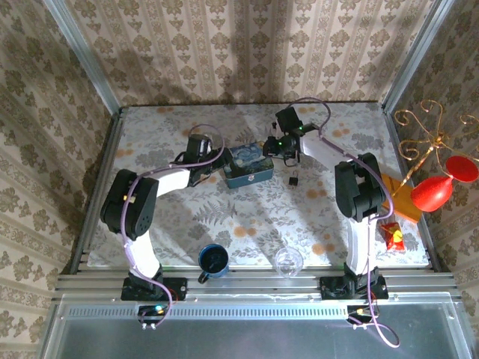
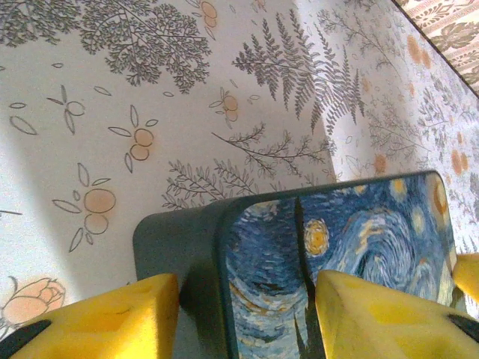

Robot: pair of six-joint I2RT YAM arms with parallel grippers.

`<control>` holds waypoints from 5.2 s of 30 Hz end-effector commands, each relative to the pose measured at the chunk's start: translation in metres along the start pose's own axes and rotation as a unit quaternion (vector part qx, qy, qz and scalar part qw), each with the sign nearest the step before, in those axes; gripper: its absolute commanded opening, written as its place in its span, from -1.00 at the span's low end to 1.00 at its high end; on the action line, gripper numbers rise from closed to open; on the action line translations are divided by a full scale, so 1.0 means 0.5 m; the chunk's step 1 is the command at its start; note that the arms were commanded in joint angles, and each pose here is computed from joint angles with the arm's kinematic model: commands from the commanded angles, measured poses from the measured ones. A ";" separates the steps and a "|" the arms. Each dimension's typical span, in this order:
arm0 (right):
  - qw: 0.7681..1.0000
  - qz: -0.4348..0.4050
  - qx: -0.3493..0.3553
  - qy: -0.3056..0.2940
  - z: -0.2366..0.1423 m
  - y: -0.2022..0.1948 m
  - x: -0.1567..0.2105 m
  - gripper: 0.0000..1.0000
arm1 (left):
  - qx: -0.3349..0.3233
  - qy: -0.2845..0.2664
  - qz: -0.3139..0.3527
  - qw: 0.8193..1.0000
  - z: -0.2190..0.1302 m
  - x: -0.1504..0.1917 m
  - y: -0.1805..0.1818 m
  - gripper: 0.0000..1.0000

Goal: Unlock a padlock with a key

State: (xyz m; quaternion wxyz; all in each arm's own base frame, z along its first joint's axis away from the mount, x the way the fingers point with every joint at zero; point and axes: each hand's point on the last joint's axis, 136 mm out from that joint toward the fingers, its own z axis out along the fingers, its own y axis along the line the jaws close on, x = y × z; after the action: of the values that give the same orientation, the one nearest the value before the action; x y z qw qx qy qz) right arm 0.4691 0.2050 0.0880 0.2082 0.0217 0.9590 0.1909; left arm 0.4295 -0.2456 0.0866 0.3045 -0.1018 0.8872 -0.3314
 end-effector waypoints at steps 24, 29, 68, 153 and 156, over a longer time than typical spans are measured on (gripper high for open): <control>0.988 0.049 0.098 -0.112 -0.260 -0.065 0.067 -0.18 | -0.014 -0.121 0.063 0.991 -0.194 -0.138 -0.019 0.94; 0.970 0.047 0.168 -0.167 -0.363 -0.138 0.113 -0.12 | -0.108 -0.197 0.125 0.966 -0.337 -0.174 0.042 1.00; 0.866 0.042 0.297 -0.401 -0.454 -0.366 0.173 1.00 | -0.216 -0.335 0.301 0.866 -0.399 -0.143 0.335 1.00; 0.911 -0.121 0.121 -0.376 -0.216 -0.361 0.071 1.00 | -0.178 -0.248 0.337 0.891 -0.294 -0.141 0.338 1.00; 0.911 -0.120 0.121 -0.377 -0.216 -0.361 0.070 1.00 | -0.178 -0.248 0.338 0.890 -0.294 -0.141 0.337 1.00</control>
State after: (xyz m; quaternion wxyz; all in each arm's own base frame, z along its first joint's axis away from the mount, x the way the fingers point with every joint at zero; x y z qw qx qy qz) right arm 0.3959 0.0020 0.0929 0.5669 0.0122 0.8234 0.0241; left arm 0.3930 -0.0133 0.0837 0.5691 0.0662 0.8194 -0.0178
